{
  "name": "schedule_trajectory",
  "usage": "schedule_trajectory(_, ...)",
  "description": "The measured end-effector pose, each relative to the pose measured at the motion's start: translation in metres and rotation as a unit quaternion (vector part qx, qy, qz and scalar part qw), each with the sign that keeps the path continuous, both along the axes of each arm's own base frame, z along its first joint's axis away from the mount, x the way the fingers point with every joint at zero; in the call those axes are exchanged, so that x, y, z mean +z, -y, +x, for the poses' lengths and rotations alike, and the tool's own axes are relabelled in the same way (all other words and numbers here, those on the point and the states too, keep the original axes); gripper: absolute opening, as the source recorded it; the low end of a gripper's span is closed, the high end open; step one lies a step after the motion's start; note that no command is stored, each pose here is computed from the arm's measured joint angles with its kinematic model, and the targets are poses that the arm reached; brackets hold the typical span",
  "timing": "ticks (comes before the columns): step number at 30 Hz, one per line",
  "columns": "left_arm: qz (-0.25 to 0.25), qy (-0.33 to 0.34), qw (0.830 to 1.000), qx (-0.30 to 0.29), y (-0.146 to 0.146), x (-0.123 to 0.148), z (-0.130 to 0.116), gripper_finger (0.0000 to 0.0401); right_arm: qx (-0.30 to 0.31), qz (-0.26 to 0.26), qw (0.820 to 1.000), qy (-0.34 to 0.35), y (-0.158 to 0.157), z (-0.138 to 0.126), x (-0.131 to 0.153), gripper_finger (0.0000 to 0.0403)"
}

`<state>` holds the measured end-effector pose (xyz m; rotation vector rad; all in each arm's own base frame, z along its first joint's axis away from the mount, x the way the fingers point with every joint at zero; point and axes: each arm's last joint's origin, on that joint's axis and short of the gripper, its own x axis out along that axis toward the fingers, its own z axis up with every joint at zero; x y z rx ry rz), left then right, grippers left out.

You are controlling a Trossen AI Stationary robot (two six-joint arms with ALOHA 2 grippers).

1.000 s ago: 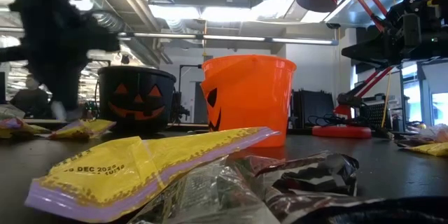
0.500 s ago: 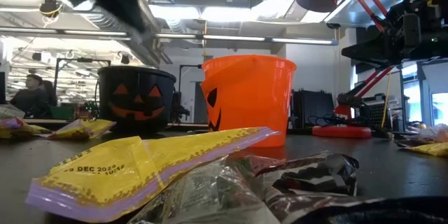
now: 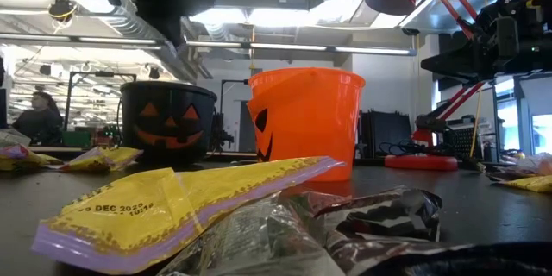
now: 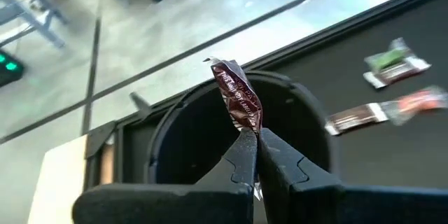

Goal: Sort candy
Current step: Put the brown chocolate bar into the black bucket, then put the blue gummy into the orange bucket

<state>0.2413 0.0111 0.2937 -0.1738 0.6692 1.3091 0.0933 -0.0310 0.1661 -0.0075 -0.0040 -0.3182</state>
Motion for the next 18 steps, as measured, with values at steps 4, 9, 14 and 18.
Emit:
schedule_trajectory(4,-0.015,-0.022,0.999,0.019,-0.017,-0.001,-0.001,0.0000,0.000,0.000,1.000,0.000,0.000,0.000,0.000,0.0028)
schedule_trajectory(9,-0.042,-0.039,0.998,0.033,-0.031,-0.002,-0.003,0.0003,0.000,0.000,1.000,0.000,0.000,0.000,0.000,0.0028)
schedule_trajectory(14,-0.055,-0.053,0.997,0.030,-0.038,-0.003,-0.003,0.0046,0.000,0.000,1.000,0.000,0.000,0.000,0.000,0.0028)
schedule_trajectory(18,-0.059,-0.059,0.996,0.026,-0.038,-0.003,-0.003,0.0093,0.000,0.000,1.000,0.000,0.000,0.000,0.000,0.0028)
